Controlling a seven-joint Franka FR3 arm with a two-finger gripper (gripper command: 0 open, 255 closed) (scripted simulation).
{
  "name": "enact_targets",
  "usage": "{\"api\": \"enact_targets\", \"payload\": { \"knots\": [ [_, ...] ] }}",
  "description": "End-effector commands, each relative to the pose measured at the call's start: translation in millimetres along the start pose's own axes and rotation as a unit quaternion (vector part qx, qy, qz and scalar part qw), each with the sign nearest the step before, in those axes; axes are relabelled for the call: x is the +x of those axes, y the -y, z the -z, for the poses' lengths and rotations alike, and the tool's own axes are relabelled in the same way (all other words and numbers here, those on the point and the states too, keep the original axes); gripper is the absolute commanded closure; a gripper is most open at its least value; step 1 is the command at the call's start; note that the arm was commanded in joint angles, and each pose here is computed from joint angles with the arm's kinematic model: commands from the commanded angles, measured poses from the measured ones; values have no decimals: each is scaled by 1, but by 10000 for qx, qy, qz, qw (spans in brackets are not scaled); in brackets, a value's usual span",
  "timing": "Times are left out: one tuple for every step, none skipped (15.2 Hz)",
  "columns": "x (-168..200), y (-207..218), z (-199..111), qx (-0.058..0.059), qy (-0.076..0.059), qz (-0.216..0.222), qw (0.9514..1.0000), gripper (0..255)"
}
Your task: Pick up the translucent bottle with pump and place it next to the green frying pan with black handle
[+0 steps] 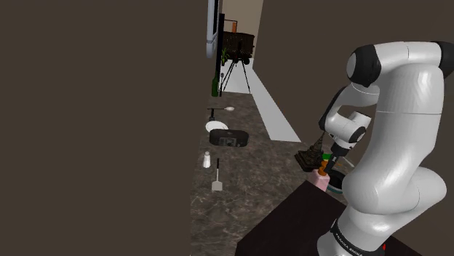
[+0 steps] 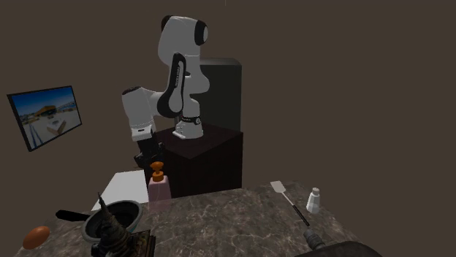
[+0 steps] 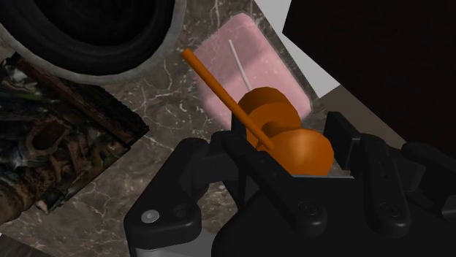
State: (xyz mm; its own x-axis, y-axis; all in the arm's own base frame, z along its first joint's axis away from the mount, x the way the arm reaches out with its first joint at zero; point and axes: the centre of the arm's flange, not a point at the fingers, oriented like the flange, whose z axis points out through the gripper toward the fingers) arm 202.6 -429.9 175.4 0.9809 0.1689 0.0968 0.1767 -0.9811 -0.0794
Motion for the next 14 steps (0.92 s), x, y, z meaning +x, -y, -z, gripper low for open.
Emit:
{"api": "enact_targets", "payload": {
  "knots": [
    [0, 0, 0, -1, -1, 0, 10000, 255],
    [0, 0, 0, -1, -1, 0, 10000, 255],
    [0, 0, 0, -1, -1, 0, 10000, 255],
    [0, 0, 0, -1, -1, 0, 10000, 0],
    [0, 0, 0, -1, -1, 0, 10000, 0],
    [0, 0, 0, -1, -1, 0, 10000, 0],
    [0, 0, 0, -1, -1, 0, 10000, 0],
    [0, 0, 0, -1, -1, 0, 10000, 0],
    [0, 0, 0, -1, -1, 0, 10000, 0],
    [0, 0, 13, -1, -1, 0, 10000, 0],
    [0, 0, 26, -1, -1, 0, 10000, 0],
    [0, 0, 39, -1, -1, 0, 10000, 0],
    [0, 0, 50, -1, -1, 0, 10000, 0],
    [0, 0, 50, -1, -1, 0, 10000, 0]
  ]
}}
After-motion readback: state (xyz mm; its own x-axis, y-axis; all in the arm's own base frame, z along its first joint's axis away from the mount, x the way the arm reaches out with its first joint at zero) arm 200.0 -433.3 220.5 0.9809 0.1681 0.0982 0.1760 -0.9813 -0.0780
